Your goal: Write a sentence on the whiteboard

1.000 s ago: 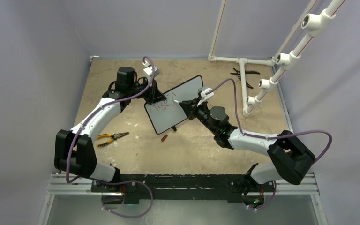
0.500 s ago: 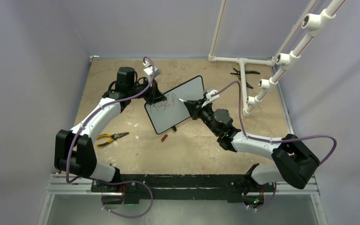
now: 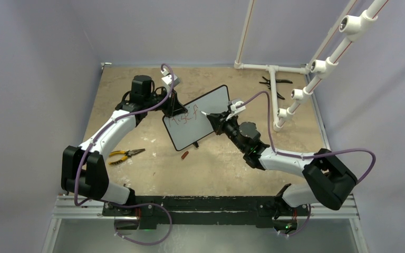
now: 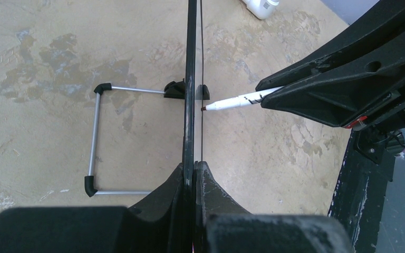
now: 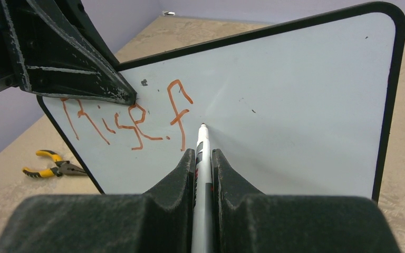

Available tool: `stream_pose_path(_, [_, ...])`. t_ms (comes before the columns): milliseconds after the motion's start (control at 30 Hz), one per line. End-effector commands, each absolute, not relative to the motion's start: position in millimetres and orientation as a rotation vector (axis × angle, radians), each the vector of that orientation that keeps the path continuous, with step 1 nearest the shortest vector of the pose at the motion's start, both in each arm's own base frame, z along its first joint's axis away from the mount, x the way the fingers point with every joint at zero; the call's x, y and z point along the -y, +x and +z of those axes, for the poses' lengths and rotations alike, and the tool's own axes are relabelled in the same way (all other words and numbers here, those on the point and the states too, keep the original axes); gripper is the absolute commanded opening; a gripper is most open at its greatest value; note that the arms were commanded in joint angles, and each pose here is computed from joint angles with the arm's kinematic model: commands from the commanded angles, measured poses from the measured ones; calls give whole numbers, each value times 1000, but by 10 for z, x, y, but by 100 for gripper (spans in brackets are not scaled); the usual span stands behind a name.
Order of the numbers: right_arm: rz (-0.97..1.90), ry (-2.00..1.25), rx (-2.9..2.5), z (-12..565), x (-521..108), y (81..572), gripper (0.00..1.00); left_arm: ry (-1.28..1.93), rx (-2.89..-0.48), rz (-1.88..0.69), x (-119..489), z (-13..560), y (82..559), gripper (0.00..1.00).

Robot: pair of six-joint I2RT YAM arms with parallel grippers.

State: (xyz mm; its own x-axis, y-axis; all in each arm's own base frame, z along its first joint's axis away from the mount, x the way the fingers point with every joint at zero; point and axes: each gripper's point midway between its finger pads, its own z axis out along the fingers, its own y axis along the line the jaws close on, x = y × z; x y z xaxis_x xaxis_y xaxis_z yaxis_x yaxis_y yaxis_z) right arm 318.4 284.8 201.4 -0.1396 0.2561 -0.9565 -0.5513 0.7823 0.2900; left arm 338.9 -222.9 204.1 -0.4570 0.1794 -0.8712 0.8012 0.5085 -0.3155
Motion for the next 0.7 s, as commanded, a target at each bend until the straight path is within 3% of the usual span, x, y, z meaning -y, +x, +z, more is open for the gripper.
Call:
stream_pose_path(0, [712, -204, -1490, 2310, -2862, 3320, 0, 813, -1983, -945, 2206, 1883, 3319, 0])
stream_pose_path(333, [709, -264, -1444, 2414, -2928, 3333, 0, 814, -1981, -946, 2207, 1889, 3315, 0])
stream_pose_path(667, [721, -326, -1537, 2077, -2956, 3225, 0, 814, -1980, -945, 2207, 1886, 3321, 0])
